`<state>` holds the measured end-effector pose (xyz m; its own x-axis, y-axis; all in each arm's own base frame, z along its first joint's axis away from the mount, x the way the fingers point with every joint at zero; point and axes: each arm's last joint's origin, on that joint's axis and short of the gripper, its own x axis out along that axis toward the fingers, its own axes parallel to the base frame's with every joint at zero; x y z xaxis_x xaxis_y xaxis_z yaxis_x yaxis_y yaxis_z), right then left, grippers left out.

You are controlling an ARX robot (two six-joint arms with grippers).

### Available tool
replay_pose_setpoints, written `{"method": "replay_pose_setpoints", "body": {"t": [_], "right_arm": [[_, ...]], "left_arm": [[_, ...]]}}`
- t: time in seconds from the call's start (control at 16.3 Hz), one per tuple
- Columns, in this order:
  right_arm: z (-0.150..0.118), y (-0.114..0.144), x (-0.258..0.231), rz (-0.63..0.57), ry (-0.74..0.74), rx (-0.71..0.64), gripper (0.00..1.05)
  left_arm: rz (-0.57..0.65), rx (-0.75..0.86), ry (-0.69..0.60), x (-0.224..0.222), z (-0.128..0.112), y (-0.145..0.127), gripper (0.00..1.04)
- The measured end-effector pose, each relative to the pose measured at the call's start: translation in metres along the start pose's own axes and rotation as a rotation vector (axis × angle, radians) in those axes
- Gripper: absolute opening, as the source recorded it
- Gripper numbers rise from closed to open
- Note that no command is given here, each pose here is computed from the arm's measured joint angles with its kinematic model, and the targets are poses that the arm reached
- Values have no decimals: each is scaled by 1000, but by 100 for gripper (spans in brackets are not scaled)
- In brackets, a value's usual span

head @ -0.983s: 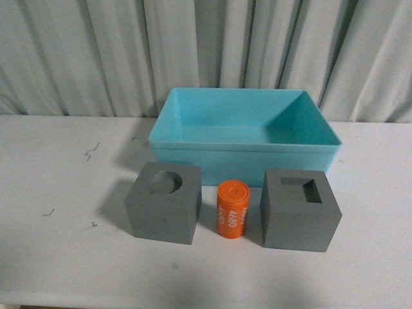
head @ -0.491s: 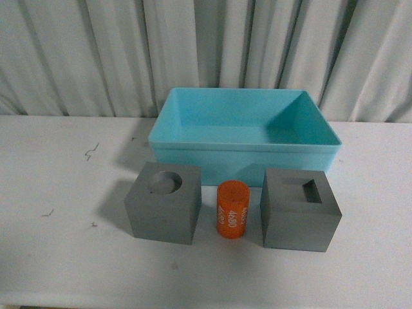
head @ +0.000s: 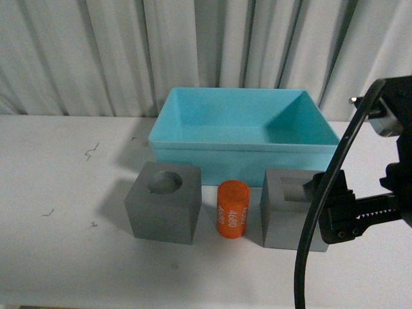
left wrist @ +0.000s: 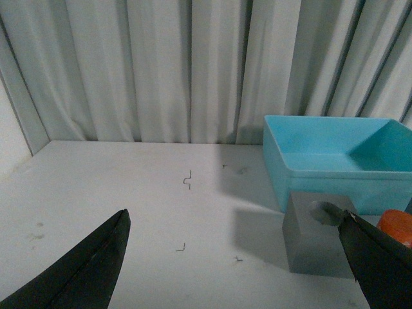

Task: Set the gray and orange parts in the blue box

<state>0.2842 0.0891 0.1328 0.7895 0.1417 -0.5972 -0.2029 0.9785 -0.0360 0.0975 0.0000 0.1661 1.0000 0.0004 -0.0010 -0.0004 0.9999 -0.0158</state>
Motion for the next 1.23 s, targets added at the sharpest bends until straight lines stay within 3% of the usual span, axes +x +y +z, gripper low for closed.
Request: {"method": "replay_pose_setpoints", "body": {"t": [0.55, 1.23], "right_arm": [[-3, 13, 34, -82, 73, 48, 98], [5, 5, 66, -150, 78, 100, 98]], "left_arm": [[0, 0, 0, 0, 0, 0, 98], [0, 0, 0, 0, 0, 0, 98]]}}
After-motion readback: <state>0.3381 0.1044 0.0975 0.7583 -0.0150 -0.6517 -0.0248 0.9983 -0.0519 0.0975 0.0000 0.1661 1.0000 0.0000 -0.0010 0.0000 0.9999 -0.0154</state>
